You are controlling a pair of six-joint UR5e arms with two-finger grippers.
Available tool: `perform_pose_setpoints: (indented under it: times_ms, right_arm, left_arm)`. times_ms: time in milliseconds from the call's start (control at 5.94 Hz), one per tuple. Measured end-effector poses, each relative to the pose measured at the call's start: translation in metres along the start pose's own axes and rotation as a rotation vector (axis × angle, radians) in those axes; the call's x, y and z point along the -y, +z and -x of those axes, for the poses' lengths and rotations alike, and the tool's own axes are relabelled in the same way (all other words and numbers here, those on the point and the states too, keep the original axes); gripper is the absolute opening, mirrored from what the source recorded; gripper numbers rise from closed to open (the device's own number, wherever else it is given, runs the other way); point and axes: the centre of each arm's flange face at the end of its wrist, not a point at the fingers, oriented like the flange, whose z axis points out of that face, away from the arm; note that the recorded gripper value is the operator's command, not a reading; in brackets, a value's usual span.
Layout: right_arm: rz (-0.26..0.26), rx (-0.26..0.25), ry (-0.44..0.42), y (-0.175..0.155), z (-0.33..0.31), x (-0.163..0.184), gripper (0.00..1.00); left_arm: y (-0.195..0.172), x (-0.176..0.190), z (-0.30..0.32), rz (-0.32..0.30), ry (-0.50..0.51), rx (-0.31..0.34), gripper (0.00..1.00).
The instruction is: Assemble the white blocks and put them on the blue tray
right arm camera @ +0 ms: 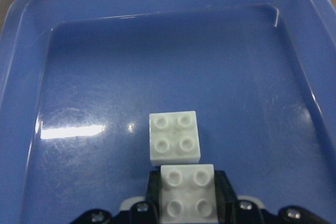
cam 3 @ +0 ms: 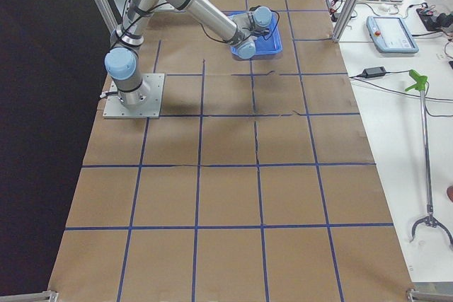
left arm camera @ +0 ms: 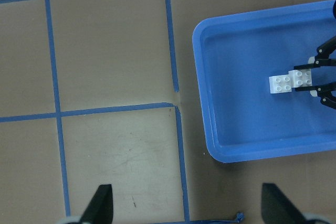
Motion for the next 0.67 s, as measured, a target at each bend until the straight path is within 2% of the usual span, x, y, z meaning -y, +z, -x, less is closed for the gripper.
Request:
perform_pose_setpoints:
  times_ms: [673]
  right_arm:
    - [0.001,0.009,-0.004,0.0052,0.0041,0.0045,0.23]
  left_arm:
    - [0.0005,0.0003,-0.0003,-0.004,-0.010,0.000,0.99]
